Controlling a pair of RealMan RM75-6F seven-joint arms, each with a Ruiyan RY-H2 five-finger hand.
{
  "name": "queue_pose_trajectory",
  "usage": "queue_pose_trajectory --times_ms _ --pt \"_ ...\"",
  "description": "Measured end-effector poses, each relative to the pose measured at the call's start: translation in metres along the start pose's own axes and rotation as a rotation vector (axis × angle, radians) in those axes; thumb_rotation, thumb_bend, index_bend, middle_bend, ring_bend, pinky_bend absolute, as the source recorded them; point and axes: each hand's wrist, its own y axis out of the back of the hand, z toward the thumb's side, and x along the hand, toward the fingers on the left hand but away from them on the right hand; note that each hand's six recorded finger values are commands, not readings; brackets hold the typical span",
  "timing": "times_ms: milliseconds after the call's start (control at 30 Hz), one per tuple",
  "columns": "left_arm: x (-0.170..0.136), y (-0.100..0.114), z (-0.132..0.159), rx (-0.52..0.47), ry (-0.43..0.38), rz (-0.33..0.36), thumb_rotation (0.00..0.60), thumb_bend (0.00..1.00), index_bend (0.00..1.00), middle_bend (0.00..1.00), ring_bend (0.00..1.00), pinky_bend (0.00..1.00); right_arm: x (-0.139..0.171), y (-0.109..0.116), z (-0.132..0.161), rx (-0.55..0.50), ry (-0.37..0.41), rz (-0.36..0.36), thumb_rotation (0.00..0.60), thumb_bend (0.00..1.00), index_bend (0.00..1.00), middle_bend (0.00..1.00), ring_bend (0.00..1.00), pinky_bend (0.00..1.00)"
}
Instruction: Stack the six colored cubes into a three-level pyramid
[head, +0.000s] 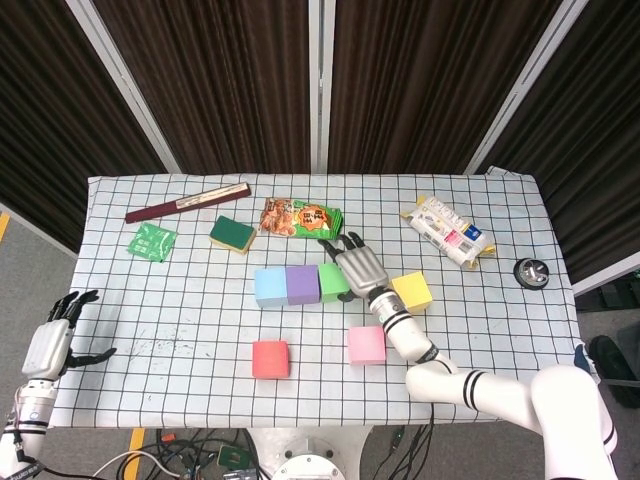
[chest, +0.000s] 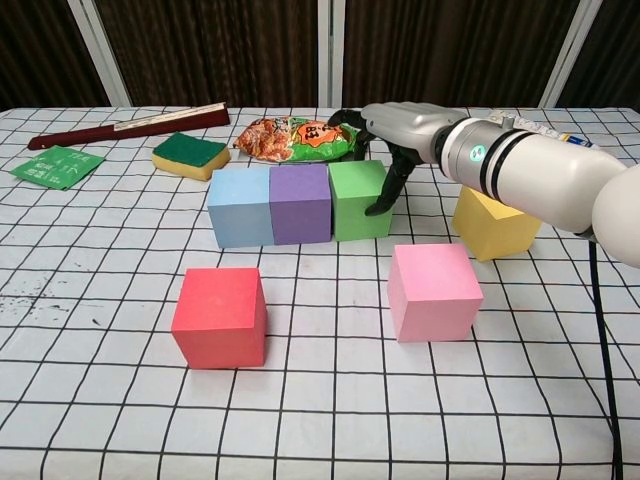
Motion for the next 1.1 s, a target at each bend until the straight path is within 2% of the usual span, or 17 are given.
queue_pose_trajectory --times_ms 1100 --pt "0.0016 -0.0018 -0.0023 -0.017 0.000 -0.014 0.600 0.00 0.13 0.16 0.04 0.06 -0.0049 0.0016 0.0091 0.009 -0.044 0.028 0.600 0.12 0.00 0.47 0.07 0.00"
